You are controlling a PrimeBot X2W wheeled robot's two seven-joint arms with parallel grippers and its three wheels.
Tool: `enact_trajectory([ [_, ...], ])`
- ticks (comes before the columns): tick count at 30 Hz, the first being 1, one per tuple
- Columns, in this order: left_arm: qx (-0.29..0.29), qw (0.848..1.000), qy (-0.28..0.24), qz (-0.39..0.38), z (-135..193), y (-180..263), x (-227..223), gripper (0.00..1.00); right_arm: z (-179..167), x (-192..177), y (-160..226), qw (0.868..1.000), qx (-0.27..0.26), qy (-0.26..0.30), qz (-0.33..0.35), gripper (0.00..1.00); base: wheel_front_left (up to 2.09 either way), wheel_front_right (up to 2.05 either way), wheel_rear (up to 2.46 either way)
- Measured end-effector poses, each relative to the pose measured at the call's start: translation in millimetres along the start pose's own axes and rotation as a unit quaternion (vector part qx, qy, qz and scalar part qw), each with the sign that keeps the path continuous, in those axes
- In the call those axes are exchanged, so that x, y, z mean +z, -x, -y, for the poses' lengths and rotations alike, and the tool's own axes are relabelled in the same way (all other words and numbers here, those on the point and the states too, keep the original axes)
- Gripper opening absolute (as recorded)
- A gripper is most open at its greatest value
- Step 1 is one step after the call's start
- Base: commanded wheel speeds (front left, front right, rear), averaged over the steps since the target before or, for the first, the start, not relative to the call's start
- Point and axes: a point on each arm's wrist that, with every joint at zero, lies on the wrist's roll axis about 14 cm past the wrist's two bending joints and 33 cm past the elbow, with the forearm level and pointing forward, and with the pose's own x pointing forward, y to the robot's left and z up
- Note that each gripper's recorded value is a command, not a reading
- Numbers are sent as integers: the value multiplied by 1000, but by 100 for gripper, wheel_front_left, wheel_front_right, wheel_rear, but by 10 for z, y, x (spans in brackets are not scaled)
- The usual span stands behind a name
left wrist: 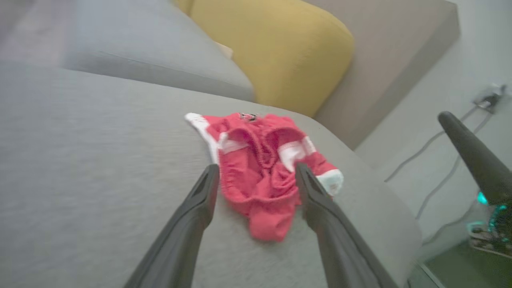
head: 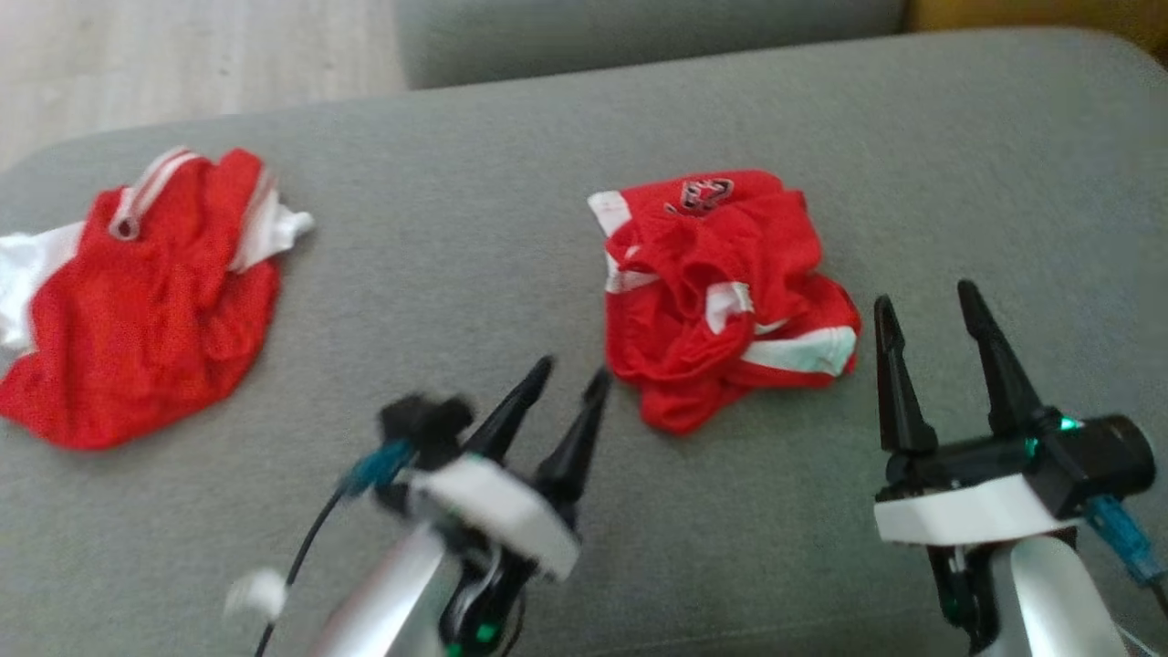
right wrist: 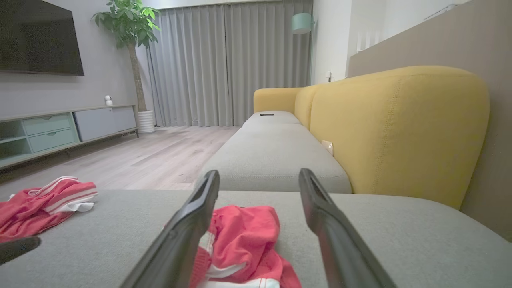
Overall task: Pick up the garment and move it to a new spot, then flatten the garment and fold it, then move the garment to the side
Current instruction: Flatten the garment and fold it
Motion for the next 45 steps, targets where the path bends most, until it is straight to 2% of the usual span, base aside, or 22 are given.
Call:
enact_trajectory([
  [3, -57, 998, 15, -36, 268, -284, -66, 100, 93, -13, -7, 1000, -13, 4, -2, 100, 0, 0, 0],
  [10, -129, 986, 35, -102, 618, -699, -270, 100, 329, -93, 14, 999, -48, 12, -16, 100, 0, 0, 0],
  [14, -134, 980, 53, -135, 631, -828, -446, 100, 451, -137, 53, 997, -67, 13, -25, 100, 0, 0, 0],
  [18, -141, 976, 49, -157, 641, -913, -599, 100, 575, -173, 118, 996, -89, 4, -31, 100, 0, 0, 0],
  [26, -131, 979, 43, -151, 565, -1123, -630, 100, 684, -135, 95, 994, -102, 11, -27, 100, 0, 0, 0],
  [27, -129, 979, 42, -149, 553, -1136, -630, 96, 691, -139, 102, 994, -104, 12, -28, 100, 0, 0, 0],
  [28, -128, 980, 42, -147, 544, -1147, -628, 40, 696, -142, 107, 994, -105, 12, -29, 100, 0, 0, 0],
  [29, -127, 980, 40, -147, 535, -1149, -635, 0, 700, -140, 110, 994, -105, 12, -29, 100, 0, 0, 0],
  [37, -145, 980, 42, -129, 639, -1174, -480, 0, 718, -57, 140, 994, -109, 12, -18, 100, 0, 0, 0],
  [41, -200, 974, 67, -84, 1000, -1264, -67, 0, 724, 39, 169, 994, -111, 8, -4, 100, 0, 0, 0],
  [45, -252, 966, 54, -29, 1378, -1422, 466, 0, 756, 138, 243, 993, -120, 3, 10, 100, 0, 0, 0],
])
